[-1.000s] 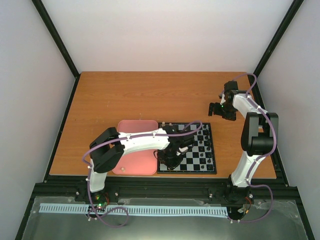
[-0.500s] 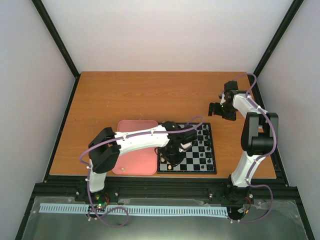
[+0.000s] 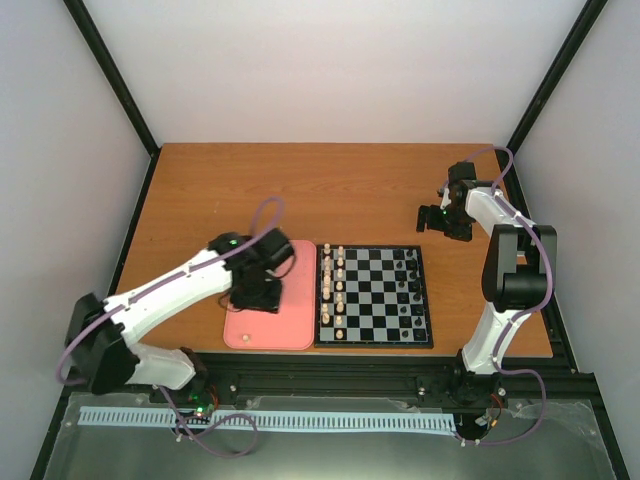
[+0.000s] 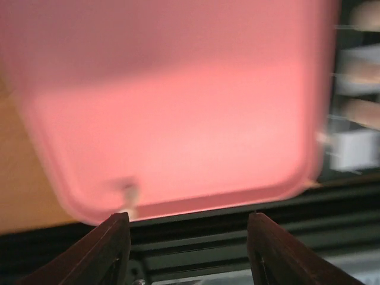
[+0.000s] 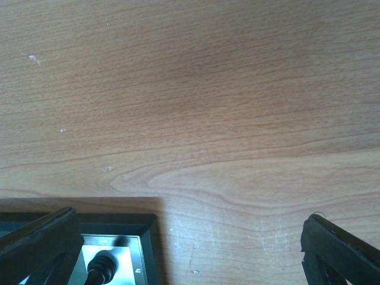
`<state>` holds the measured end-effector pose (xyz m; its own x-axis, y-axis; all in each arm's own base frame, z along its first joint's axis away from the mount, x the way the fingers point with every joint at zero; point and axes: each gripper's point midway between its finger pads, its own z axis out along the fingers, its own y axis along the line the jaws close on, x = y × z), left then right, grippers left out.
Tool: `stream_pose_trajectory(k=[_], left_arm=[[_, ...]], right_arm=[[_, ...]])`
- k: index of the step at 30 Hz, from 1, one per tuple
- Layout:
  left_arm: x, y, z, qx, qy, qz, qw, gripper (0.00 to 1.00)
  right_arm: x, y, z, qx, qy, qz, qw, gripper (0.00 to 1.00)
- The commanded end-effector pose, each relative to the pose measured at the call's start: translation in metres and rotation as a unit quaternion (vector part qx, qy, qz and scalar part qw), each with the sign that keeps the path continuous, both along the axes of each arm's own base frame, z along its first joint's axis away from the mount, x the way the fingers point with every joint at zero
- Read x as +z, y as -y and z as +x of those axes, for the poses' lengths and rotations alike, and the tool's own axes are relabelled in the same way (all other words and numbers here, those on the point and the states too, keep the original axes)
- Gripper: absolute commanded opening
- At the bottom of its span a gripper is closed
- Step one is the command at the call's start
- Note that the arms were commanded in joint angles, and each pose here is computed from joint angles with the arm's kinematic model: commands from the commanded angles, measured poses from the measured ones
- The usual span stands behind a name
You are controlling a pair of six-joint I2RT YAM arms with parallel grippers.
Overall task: Set up the chess pieces on the board
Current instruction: Pick up the chess piece from the storage box.
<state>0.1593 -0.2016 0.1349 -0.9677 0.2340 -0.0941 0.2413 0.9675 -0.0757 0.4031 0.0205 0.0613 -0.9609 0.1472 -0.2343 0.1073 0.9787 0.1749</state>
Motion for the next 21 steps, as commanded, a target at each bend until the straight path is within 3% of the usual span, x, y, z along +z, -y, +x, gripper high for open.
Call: stream_pose_trajectory(k=[1,5,14,18,21], left_arm=[[-0.024,-0.068,-0.011,0.155,-0.029,0.011,0.987,0.58],[-0.047,-0.088,-0.019,0.203,-0.056,0.005,0.978,0.60],[-0.091,-0.084,-0.034,0.194,-0.125,0.012,0.973,0.59],[-0.092,-0.081,-0.033,0.191,-0.128,0.007,0.973,0.55],[-0.096,-0.079,-0.033,0.186,-0.136,0.009,0.973,0.45]], right_arm=[[0.003,-0.002,0.001,0.007,0.005,-0.003,1.000,1.00],[-0.002,-0.002,0.000,0.008,-0.002,-0.003,1.000,1.00],[-0.008,0.000,0.000,0.008,-0.012,-0.008,1.000,1.00],[-0.011,0.000,0.000,0.009,-0.015,-0.007,1.000,1.00],[-0.014,-0.001,0.001,0.008,-0.019,-0.006,1.000,1.00]])
